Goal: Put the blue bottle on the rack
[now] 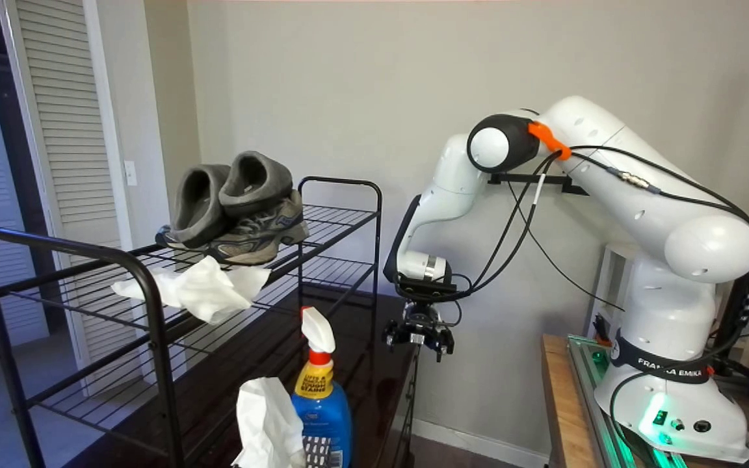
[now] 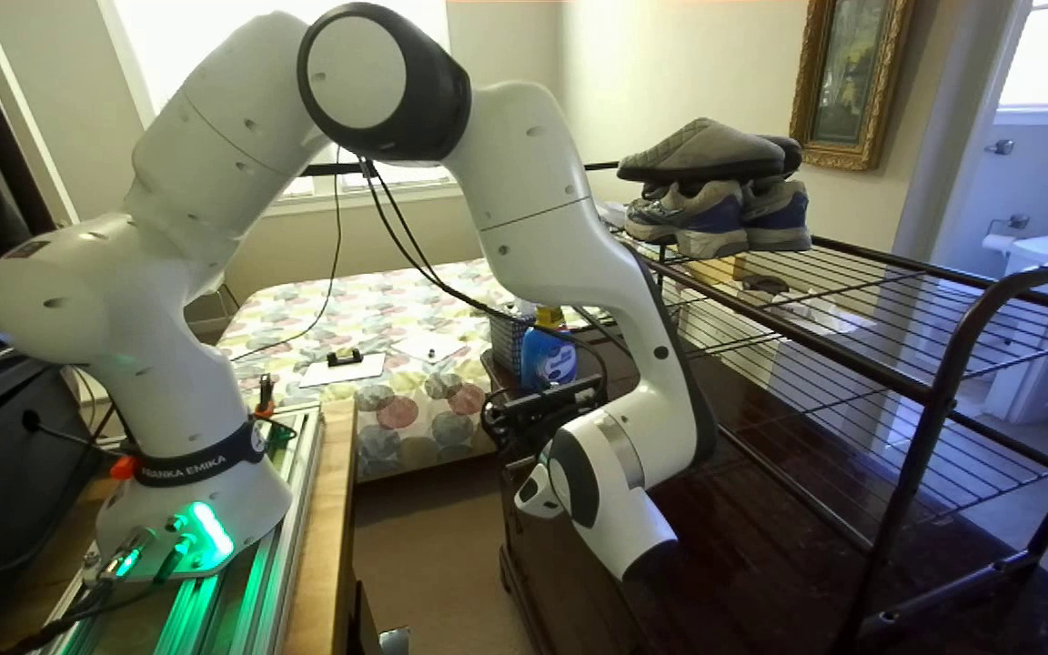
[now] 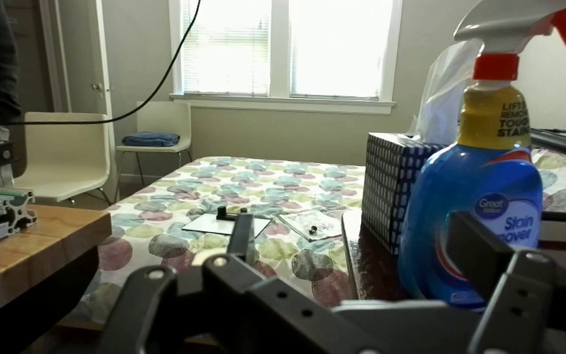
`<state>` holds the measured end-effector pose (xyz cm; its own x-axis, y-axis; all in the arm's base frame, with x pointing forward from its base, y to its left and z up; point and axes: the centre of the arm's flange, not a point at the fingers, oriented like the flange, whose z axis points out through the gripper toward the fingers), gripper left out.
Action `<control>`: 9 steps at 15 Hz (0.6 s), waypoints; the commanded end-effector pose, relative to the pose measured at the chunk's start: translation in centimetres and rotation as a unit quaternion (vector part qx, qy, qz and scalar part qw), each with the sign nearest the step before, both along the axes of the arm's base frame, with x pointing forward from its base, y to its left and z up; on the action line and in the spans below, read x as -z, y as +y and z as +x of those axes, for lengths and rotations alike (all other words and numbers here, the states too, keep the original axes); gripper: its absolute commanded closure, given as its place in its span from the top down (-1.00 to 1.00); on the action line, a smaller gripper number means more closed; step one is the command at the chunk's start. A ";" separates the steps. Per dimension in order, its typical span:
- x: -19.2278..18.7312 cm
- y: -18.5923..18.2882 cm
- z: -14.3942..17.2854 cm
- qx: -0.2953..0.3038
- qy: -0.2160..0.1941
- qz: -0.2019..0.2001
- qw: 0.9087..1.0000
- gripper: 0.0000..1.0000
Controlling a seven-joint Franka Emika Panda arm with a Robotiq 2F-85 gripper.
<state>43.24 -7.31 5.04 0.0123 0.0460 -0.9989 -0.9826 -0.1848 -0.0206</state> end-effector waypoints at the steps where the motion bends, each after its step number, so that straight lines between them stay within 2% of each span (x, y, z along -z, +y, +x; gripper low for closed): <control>1: -2.3 1.7 -0.8 0.051 -0.014 -0.029 0.998 1.00; 3: -3.0 1.7 -0.7 0.078 -0.022 -0.037 0.996 1.00; 4: -3.3 1.7 -0.7 0.075 -0.023 -0.038 0.996 1.00; 5: -1.6 0.8 0.1 0.052 -0.015 -0.025 0.998 1.00; 9: -1.2 1.1 0.2 0.061 -0.019 -0.018 0.998 1.00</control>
